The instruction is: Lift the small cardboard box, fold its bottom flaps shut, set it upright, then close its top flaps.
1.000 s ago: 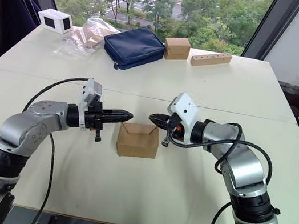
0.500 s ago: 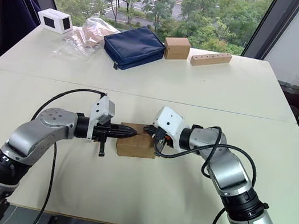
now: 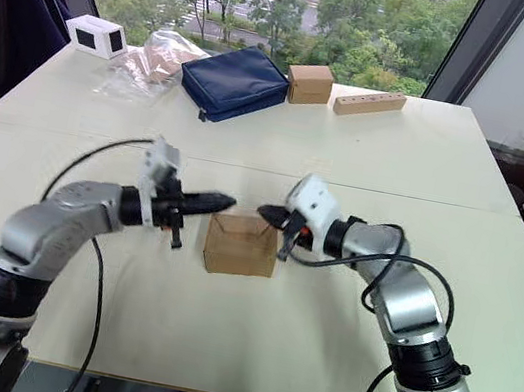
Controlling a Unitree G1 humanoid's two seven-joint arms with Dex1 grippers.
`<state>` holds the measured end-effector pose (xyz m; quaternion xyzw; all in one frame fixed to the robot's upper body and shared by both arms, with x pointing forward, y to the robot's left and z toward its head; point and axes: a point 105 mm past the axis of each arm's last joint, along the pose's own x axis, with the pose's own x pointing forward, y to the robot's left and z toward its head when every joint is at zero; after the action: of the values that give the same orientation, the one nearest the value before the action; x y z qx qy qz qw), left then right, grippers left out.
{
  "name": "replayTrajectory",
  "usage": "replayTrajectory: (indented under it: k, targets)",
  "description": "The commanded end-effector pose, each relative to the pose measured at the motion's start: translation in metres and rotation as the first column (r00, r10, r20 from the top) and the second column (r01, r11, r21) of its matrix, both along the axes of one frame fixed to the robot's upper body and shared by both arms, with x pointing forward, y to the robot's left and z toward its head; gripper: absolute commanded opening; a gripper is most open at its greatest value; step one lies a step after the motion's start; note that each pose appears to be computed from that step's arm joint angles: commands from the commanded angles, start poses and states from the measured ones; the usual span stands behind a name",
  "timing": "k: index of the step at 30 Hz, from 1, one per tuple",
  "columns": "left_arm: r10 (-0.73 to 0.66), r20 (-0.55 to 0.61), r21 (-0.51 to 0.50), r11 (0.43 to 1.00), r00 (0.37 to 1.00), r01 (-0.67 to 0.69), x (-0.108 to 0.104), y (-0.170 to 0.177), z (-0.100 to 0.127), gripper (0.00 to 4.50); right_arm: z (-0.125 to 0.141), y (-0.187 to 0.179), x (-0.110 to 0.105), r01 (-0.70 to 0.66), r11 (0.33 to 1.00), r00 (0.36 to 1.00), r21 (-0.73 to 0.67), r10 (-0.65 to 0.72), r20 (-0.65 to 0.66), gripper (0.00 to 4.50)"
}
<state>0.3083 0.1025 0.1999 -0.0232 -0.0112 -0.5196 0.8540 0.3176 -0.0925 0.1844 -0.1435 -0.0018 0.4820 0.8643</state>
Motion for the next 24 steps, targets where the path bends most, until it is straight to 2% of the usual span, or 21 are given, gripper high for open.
replayTrajectory:
  k: [1, 2, 4, 7, 10, 13, 16, 24]
  targets:
    - [0.184, 0.025, 0.111, 0.976, 0.983, -0.186, 0.002, 0.038, 0.004, 0.05, 0.038, -0.027, -0.011, 0.015, 0.983, 1.000, 0.183, -0.016, 0.004, 0.00]
    - [0.226, 0.030, 0.164, 0.960, 0.974, -0.228, 0.002, 0.049, 0.000, 0.05, 0.041, -0.035, -0.015, 0.021, 0.980, 1.000, 0.200, -0.020, -0.008, 0.00]
    - [0.225, -0.017, 0.236, 0.948, 0.974, -0.215, -0.007, 0.065, -0.013, 0.05, 0.035, -0.049, -0.021, 0.038, 0.982, 0.998, 0.186, -0.029, -0.052, 0.00]
    - [0.194, -0.137, 0.208, 0.964, 0.971, -0.163, -0.023, 0.082, -0.024, 0.05, 0.017, -0.068, -0.025, 0.104, 0.987, 0.991, 0.125, -0.092, -0.095, 0.00]
    - [0.139, -0.151, 0.294, 0.952, 0.979, -0.089, -0.044, 0.087, -0.040, 0.05, -0.002, -0.084, -0.029, 0.158, 0.986, 0.981, 0.056, -0.150, -0.120, 0.00]
    - [0.163, -0.204, 0.370, 0.926, 0.965, -0.078, -0.059, 0.094, -0.067, 0.05, -0.037, -0.094, -0.052, 0.113, 0.993, 0.962, -0.044, -0.120, -0.245, 0.00]
    - [0.180, -0.271, 0.382, 0.922, 0.946, -0.066, -0.073, 0.099, -0.083, 0.05, -0.057, -0.097, -0.074, 0.055, 0.996, 0.931, -0.070, -0.077, -0.356, 0.00]
    - [0.202, -0.337, 0.350, 0.934, 0.919, -0.077, -0.086, 0.100, -0.099, 0.05, -0.069, -0.104, -0.075, 0.083, 0.991, 0.914, -0.101, -0.116, -0.390, 0.00]
